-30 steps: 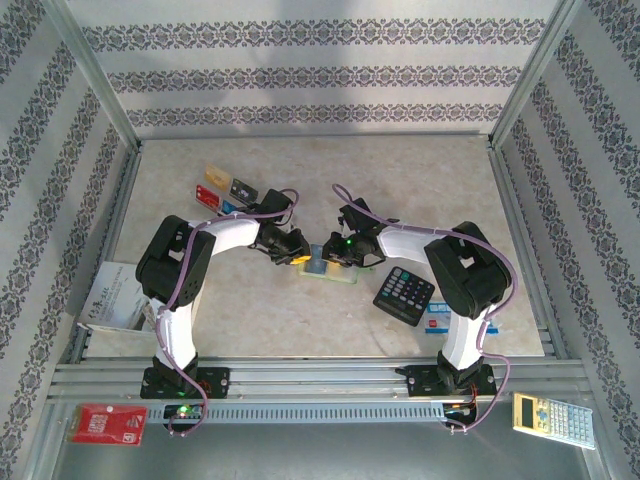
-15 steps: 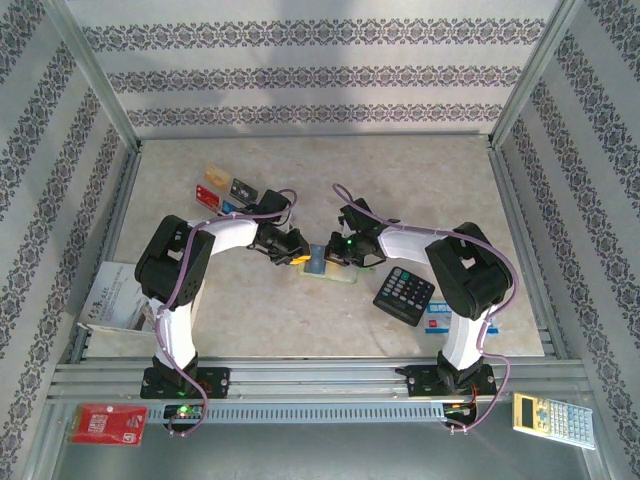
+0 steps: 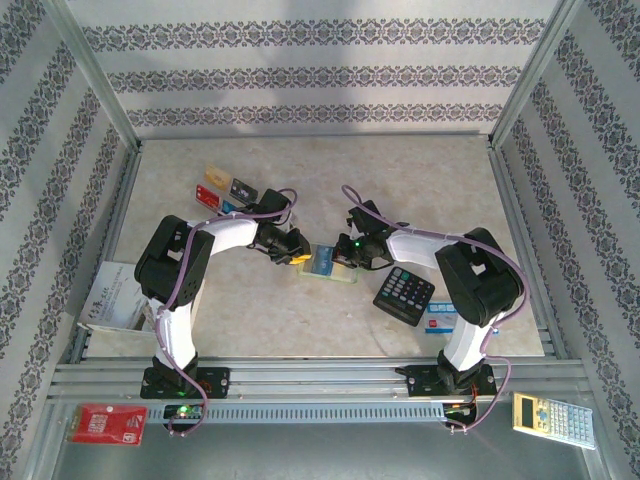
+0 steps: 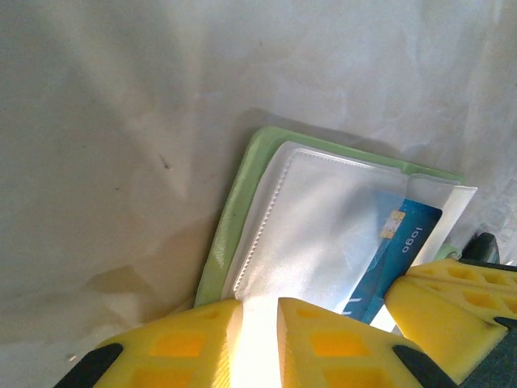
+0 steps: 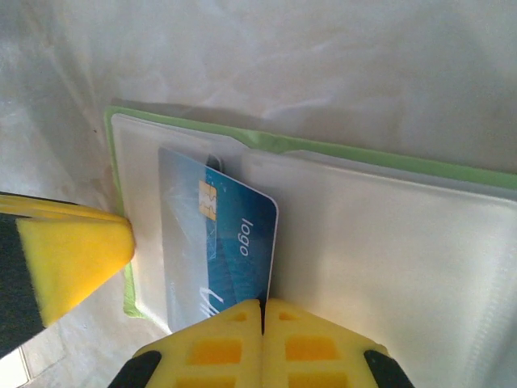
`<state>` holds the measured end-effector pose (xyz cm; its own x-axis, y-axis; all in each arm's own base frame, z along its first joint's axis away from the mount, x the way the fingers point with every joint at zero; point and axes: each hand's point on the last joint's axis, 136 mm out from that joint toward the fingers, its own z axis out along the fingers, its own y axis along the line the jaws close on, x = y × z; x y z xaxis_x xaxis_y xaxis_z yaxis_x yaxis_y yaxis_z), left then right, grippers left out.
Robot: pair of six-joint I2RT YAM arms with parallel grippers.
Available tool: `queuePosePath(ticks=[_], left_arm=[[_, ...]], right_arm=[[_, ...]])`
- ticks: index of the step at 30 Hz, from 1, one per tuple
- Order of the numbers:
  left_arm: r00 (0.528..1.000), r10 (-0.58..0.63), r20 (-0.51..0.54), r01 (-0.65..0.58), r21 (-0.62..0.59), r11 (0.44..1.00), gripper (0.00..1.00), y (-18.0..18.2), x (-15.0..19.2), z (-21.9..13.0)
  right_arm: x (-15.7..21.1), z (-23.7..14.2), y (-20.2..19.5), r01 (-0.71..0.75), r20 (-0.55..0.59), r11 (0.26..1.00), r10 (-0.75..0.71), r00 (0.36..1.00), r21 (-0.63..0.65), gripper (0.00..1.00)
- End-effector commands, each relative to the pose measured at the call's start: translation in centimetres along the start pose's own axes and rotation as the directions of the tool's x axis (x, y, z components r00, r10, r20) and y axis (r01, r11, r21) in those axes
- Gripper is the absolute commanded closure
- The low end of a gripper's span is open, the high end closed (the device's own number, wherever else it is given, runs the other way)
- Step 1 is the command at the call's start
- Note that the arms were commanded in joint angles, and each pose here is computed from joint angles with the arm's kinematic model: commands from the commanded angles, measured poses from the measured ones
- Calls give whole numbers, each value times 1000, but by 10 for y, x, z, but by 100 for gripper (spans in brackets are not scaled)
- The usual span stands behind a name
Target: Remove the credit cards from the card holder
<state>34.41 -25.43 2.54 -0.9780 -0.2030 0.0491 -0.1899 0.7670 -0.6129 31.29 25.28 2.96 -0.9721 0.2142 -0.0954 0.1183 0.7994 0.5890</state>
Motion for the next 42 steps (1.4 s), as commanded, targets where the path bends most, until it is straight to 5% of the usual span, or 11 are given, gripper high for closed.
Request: queuePosePath(ticks=[1,10,19,29,42], left_arm=[[1000,-4,19,6,-119,993,78,22,0,-10],[996,90,23,-90,-12,996,77,-23,1,-16],[997,70,-19,-70,-21,997,84,-19,4,10],[998,44,-46,-47,-70,996,88,2,9,22],[998,34,-49,-38,-92,995,89,9,12,23]], right_arm=[[1,-8,-11,-10,14,999,10,1000,41,99],[-2,-8,-2,-5,6,1000,5,1000,8,98],[-4,-9,10,-1,11,999,1,1000,-53,96],[-6,-11,28,0,27,989,4,1000,-147,75],[-8,1,11,-62,55,991,68,996,-116,85]])
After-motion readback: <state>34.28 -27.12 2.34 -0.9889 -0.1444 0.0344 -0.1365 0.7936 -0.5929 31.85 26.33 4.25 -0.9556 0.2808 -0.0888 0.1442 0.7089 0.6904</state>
